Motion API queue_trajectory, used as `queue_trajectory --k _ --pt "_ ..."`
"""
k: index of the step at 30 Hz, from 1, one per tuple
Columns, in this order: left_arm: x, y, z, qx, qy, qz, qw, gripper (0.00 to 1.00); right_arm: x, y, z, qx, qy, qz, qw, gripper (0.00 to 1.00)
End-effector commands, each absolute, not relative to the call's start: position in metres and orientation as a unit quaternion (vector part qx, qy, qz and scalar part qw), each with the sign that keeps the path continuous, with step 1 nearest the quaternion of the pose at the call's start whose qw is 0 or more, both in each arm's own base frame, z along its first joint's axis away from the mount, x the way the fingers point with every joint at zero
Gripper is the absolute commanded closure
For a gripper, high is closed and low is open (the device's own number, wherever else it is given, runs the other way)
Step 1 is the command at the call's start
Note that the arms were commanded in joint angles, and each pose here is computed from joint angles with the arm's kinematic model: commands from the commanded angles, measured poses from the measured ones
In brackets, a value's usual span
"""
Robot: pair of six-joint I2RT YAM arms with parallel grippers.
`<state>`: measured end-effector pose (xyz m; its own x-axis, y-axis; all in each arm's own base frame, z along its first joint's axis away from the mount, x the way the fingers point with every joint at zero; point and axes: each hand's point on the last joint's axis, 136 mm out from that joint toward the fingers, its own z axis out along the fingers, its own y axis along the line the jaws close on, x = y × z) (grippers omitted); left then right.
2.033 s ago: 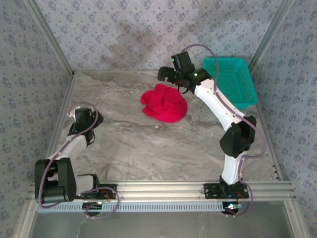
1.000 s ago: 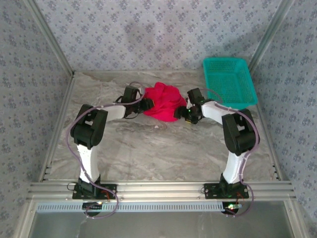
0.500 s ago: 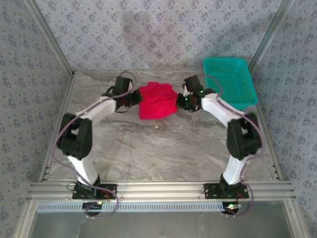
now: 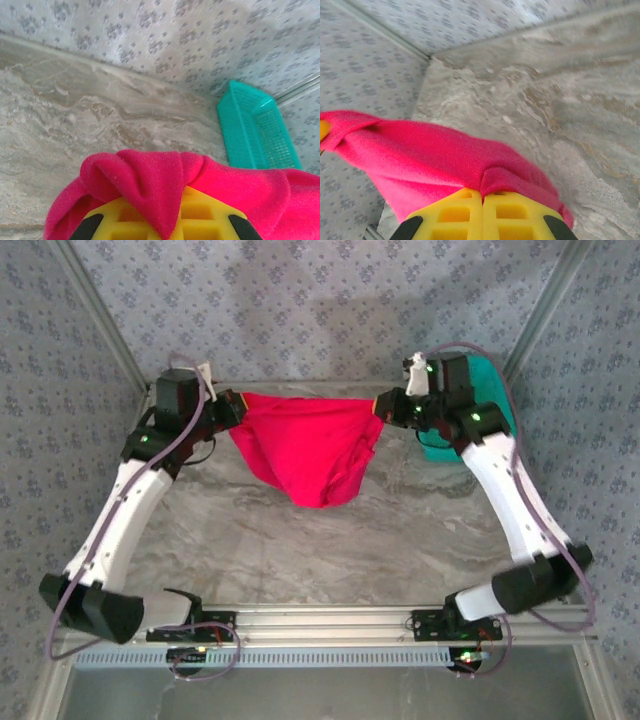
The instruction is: Fold the inside-out t-shirt
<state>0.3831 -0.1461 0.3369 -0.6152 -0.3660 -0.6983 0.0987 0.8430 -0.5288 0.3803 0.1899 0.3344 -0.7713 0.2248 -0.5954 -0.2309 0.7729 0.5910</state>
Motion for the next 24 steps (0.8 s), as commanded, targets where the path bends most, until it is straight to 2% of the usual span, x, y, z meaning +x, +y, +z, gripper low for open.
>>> queue_trajectory --k 1,3,5,6,7,15,20,24 --pt "0.42 -0.139 0.262 -0.115 0.907 -0.226 0.337 0.95 0.435 0.179 0.266 0.064 0.908 0.312 0.271 0.66" --pt "0.433 -0.133 0.236 -0.131 0.926 -0.202 0.29 0.59 0.453 0.173 0.241 0.064 0.926 0.266 0.259 0.45" --pt "0.438 -0.127 0.219 -0.139 0.936 -0.185 0.264 0.44 0.451 0.179 0.22 0.032 0.943 0.23 0.24 0.36" --pt "0.438 -0.123 0.213 -0.142 0.939 -0.176 0.261 0.34 0.444 0.186 0.212 0.016 0.947 0.221 0.231 0.35" --pt "0.434 -0.119 0.207 -0.145 0.94 -0.166 0.259 0.31 0.433 0.196 0.205 -0.005 0.951 0.213 0.224 0.34" --pt "0.388 -0.09 0.146 -0.19 0.944 -0.158 0.22 0.4 0.32 0.288 0.133 -0.139 0.96 0.185 0.155 0.35" --pt "0.363 -0.093 0.102 -0.206 0.946 -0.173 0.18 0.39 0.299 0.336 0.099 -0.165 0.958 0.202 0.121 0.34" --pt "0.356 -0.096 0.076 -0.228 0.941 -0.185 0.165 0.34 0.301 0.347 0.066 -0.162 0.967 0.173 0.097 0.37"
